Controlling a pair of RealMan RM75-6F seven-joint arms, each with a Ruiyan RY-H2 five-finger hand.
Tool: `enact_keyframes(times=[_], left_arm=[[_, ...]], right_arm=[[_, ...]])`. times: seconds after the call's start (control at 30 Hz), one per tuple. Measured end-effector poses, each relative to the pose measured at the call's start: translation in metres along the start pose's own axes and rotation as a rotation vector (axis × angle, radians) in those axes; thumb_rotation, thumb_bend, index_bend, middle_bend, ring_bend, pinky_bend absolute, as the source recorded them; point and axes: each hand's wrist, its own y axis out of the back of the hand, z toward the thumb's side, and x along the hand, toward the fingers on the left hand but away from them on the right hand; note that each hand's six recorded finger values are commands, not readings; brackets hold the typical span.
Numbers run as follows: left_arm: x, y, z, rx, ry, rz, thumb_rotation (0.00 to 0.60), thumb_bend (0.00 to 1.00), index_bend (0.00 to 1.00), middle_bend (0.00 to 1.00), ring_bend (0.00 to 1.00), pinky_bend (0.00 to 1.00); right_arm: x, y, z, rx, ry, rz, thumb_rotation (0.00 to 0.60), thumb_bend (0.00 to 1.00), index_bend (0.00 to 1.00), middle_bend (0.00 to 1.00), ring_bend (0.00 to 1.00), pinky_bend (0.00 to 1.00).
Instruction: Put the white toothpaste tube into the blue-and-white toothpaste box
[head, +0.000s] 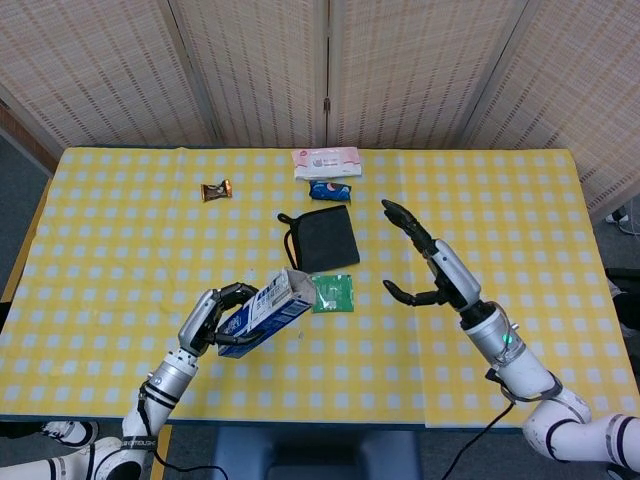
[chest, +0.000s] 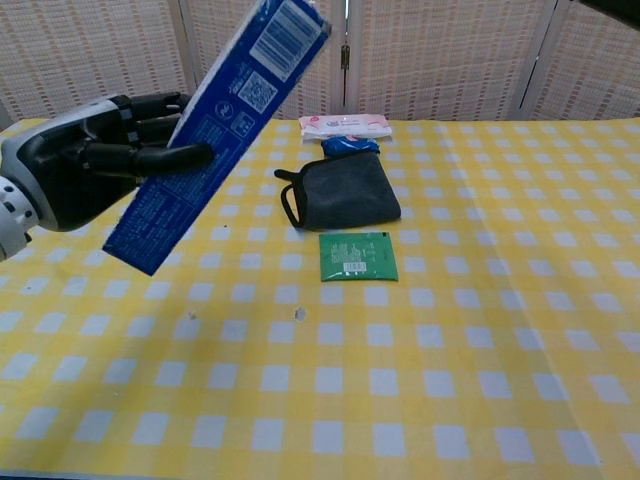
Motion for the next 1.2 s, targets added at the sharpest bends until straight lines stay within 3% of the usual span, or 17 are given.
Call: enact_keyframes(times=[0.13,0.4,0.73,0.83,0.93,1.2], left_arm=[[-0.007,0.013,-0.016,0.11,0.023,0.014,0.6,0.22,0.55,0.51,0.42,0.47],[-0.021,0.029,-0.046,0.251,0.069,0.009,0.6,0.22,0.55,0.51,0.42,0.47],[-0.034,0.044,-0.069,0.34,0.101,0.01,0.6,0.22,0.55,0.51,0.42,0.47],[-0.039,0.045,-0.08,0.42,0.114,-0.009,0.6,0.22,0.55,0.51,0.42,0.47],[-0.046,0.044,-0.094,0.498,0.131,-0.032,0.6,0.22,0.55,0.51,0.42,0.47],[-0.051,0.04,-0.125,0.643,0.152,-0.075,0.6,0.22,0.54,0.51,0.41,0.45]], right_arm=[[0.035,0.028,-0.011,0.181,-0.092,-0.027,0.6,0.4,0.0,0.0,0.0,0.0],[0.083,0.058,-0.024,0.499,-0.241,-0.06,0.6,0.4,0.0,0.0,0.0,0.0],[0.16,0.093,-0.05,1.05,-0.655,-0.071,0.6,0.4,0.0,0.0,0.0,0.0],[0.186,0.096,-0.058,1.115,-0.776,-0.096,0.6,0.4,0.0,0.0,0.0,0.0],[0.208,0.092,-0.063,1.116,-0.838,-0.131,0.6,0.4,0.0,0.0,0.0,0.0],[0.214,0.076,-0.062,1.116,-0.807,-0.128,0.6,0.4,0.0,0.0,0.0,0.0]])
